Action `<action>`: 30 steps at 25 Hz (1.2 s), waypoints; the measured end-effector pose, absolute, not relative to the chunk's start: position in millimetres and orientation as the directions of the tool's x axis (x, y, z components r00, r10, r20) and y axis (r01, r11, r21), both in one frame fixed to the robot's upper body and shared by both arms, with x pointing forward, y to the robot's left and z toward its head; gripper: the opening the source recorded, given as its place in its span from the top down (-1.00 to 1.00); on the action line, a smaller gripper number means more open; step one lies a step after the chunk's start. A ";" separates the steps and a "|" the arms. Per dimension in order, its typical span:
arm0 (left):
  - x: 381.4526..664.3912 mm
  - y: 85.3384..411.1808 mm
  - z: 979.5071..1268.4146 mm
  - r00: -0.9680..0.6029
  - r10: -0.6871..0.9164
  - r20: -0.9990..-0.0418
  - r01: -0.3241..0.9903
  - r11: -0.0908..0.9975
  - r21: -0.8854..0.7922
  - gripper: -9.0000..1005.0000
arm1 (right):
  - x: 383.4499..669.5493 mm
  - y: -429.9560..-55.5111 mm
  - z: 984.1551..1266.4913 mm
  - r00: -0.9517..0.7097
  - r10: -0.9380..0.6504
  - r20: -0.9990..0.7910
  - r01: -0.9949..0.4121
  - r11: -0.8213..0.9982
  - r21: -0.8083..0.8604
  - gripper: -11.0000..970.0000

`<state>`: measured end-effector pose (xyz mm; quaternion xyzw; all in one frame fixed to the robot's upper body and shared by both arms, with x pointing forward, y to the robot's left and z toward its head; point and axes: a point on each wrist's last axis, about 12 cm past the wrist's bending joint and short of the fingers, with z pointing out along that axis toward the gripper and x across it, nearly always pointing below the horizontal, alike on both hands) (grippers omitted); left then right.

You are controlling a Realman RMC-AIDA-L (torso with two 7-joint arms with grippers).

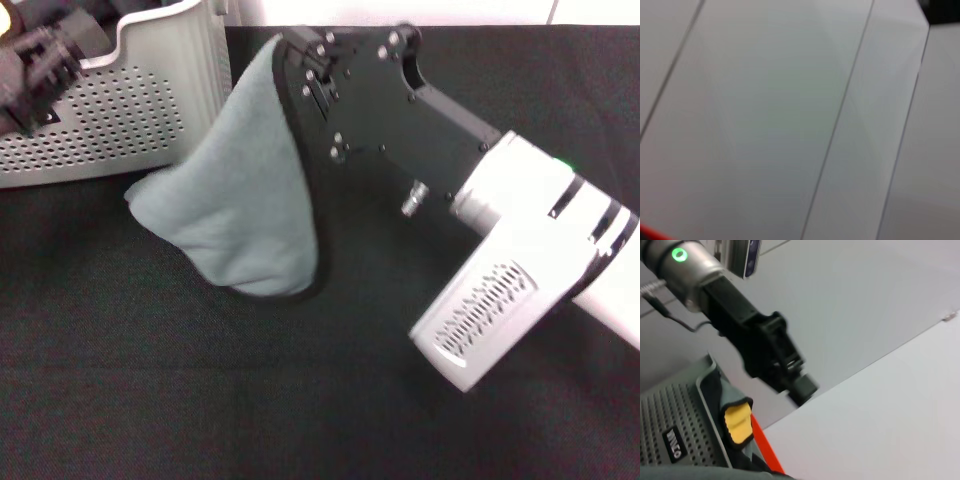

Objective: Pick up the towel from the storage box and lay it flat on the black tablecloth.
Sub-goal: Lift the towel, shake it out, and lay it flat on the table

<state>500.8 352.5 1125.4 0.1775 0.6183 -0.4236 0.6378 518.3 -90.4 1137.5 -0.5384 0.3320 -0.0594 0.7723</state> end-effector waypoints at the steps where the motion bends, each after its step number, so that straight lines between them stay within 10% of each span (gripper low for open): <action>1: 500.1 351.6 1122.6 -0.138 -0.301 -0.944 0.762 0.576 -0.295 0.68 | 518.9 -89.1 1140.9 0.774 -0.458 -0.438 -0.254 0.408 -0.877 0.94; 17: 486.5 333.7 1092.4 -0.178 -0.165 -0.970 0.790 0.564 -0.241 0.67 | 558.2 -83.2 1237.2 0.596 -0.615 -0.516 -0.307 0.420 -0.854 0.94; 30: 485.9 314.3 1077.9 -0.133 -0.163 -0.978 0.802 0.561 -0.202 0.67 | 588.4 -95.3 1321.0 0.309 -0.531 -0.789 -0.697 0.438 -0.568 0.94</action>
